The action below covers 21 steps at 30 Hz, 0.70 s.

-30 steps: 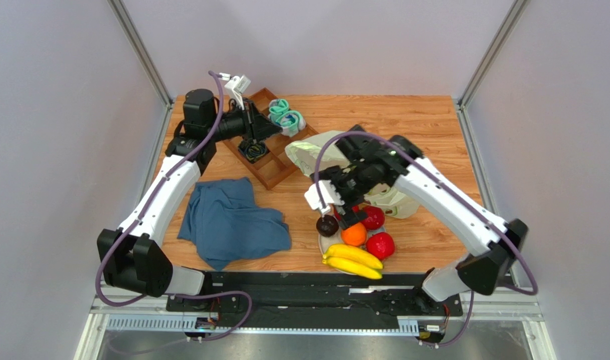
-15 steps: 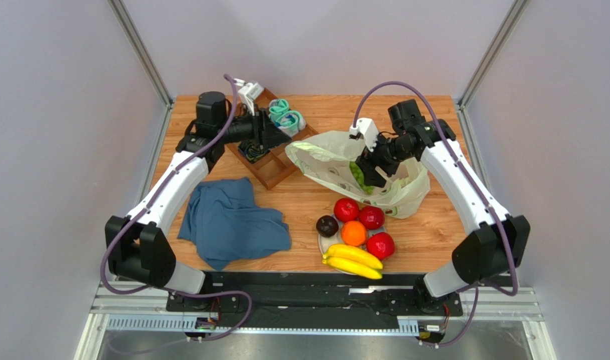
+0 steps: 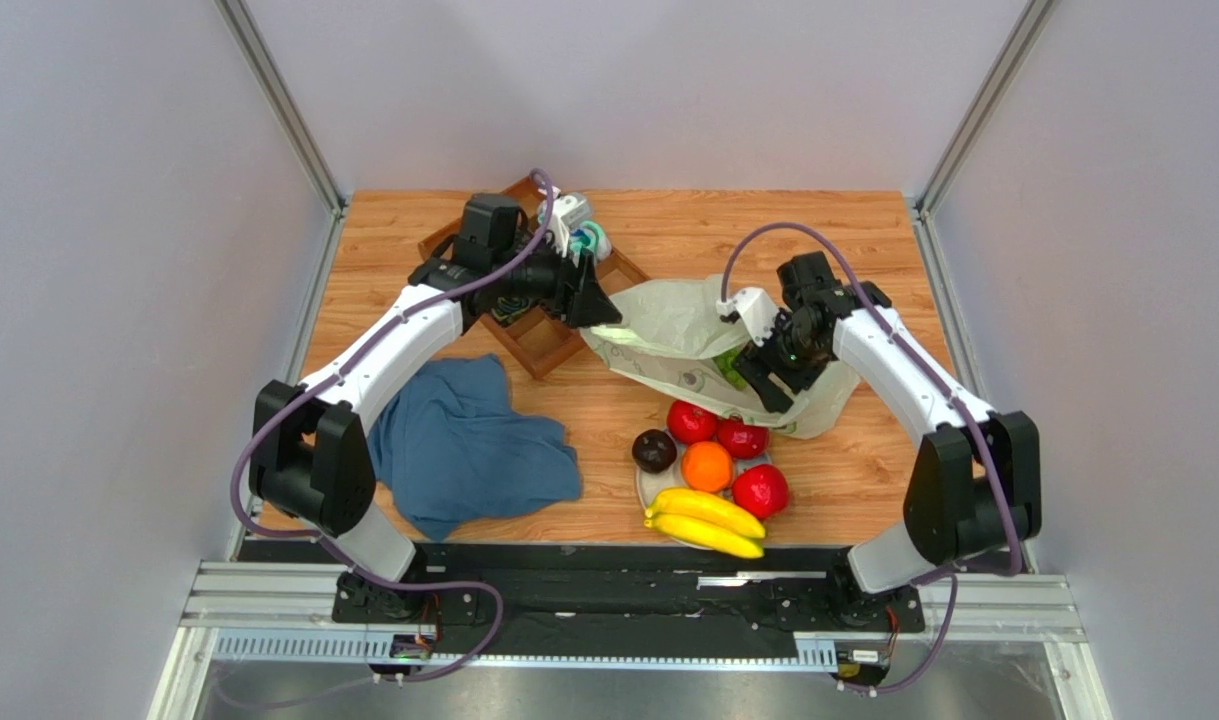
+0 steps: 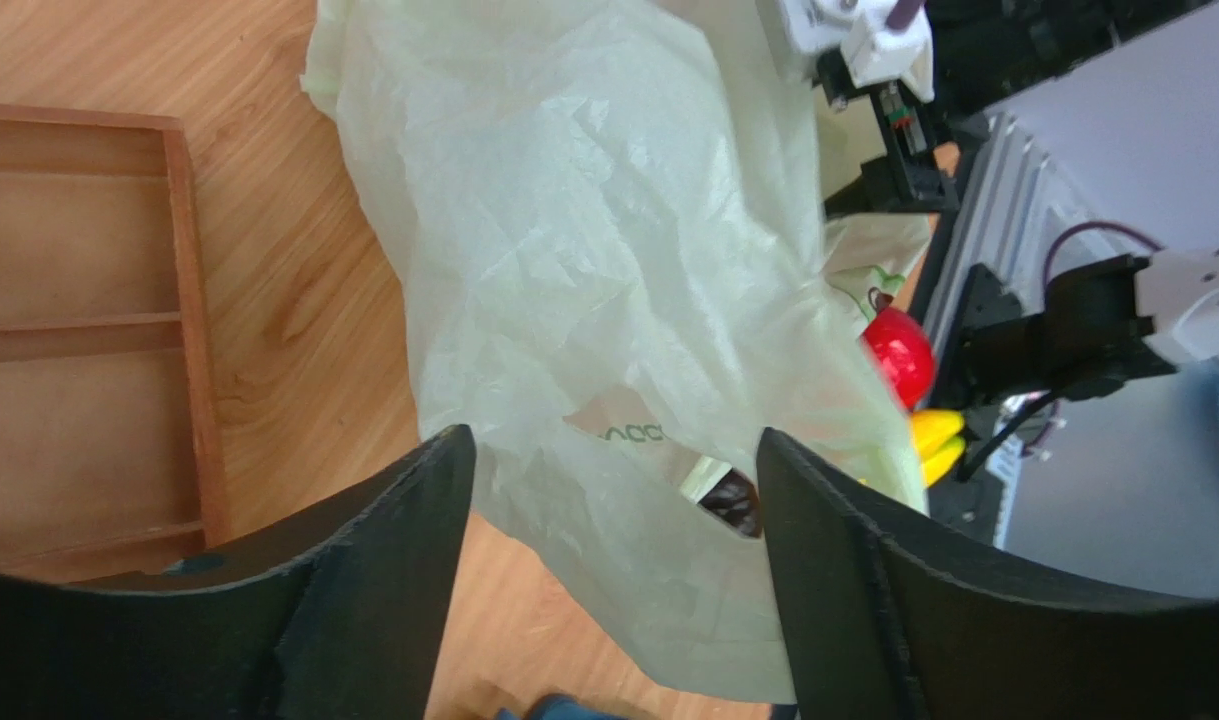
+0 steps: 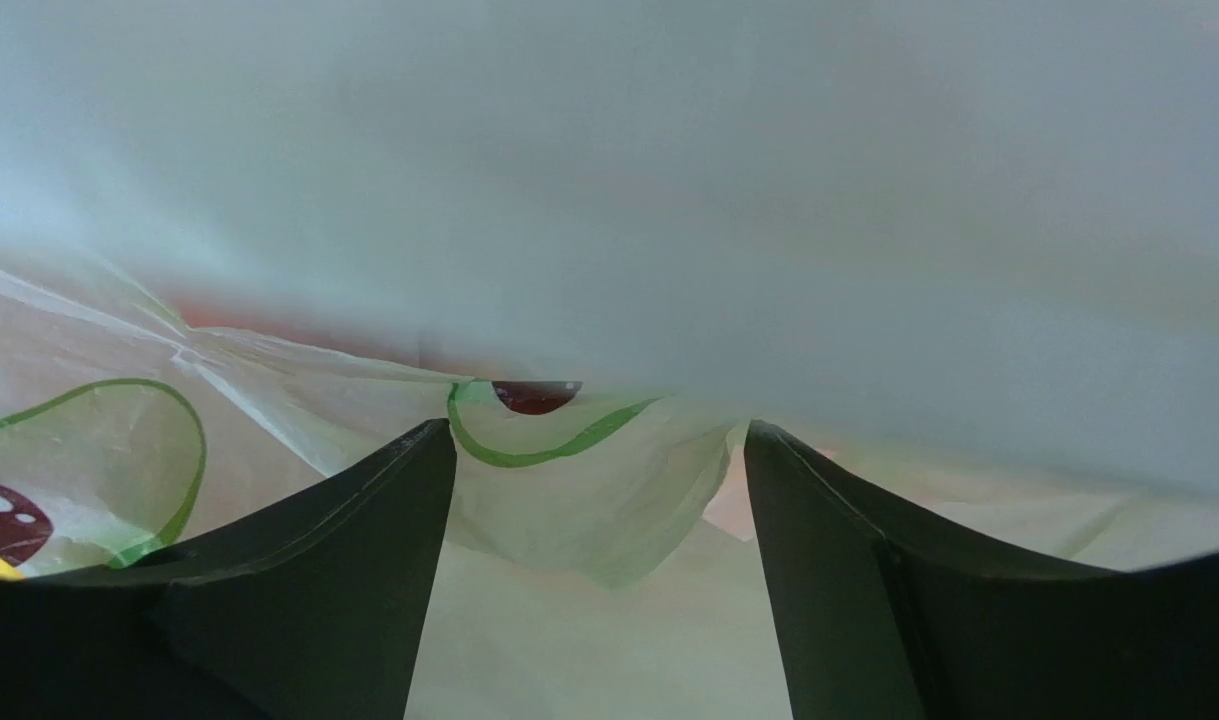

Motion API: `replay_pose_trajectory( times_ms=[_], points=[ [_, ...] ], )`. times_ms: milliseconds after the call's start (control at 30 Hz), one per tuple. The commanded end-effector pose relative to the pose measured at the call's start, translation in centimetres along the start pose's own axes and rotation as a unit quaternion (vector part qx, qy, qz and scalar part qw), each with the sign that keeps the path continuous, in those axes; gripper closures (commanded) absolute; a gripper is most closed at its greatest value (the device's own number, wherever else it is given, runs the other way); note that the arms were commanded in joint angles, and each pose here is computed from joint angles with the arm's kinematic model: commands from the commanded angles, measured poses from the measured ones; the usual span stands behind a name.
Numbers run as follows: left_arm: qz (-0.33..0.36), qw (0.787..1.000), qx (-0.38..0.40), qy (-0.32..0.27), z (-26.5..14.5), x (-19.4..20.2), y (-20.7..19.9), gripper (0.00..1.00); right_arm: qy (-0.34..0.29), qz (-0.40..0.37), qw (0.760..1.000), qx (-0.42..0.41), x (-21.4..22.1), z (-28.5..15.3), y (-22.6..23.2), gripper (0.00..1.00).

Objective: Take the fake fruits out of the plastic bag
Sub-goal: Adjust the plastic bag at the center of the board.

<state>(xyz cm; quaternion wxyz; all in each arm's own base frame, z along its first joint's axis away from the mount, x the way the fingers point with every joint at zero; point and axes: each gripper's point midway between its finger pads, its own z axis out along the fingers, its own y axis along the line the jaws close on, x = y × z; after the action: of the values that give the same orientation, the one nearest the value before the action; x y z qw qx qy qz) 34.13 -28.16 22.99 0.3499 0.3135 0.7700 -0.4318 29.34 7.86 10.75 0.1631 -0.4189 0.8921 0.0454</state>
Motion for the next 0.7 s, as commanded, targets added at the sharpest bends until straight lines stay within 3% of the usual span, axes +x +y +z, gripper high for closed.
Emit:
replay_pose_trajectory(
  times_ms=[0, 100, 333, 567, 667],
  points=[
    [0.089, 0.993, 0.038, -0.060, -3.5, -3.7, -4.8, 0.04, -0.021, 0.012, 0.999, 0.046, 1.7, -2.5, 0.6, 0.23],
    [0.123, 0.990, 0.013, -0.061, -4.5, -3.4, -4.7, 0.02, -0.017, 0.012, 0.998, 0.052, 3.5, -3.0, 1.6, 0.22],
    [0.207, 0.975, 0.075, -0.036, -5.5, -1.5, -7.7, 0.01, -0.018, 0.022, 0.999, 0.027, 4.4, -2.4, 3.0, 0.19],
    [0.288, 0.954, 0.089, -0.008, -4.7, 0.0, -8.2, 0.01, -0.013, 0.026, 0.999, 0.036, 4.4, -2.5, 2.5, 0.05],
    [0.301, 0.946, 0.120, 0.001, -4.8, 0.3, -9.6, 0.01, -0.012, 0.034, 0.999, 0.037, 4.6, -2.4, 2.4, 0.04]
  ],
)
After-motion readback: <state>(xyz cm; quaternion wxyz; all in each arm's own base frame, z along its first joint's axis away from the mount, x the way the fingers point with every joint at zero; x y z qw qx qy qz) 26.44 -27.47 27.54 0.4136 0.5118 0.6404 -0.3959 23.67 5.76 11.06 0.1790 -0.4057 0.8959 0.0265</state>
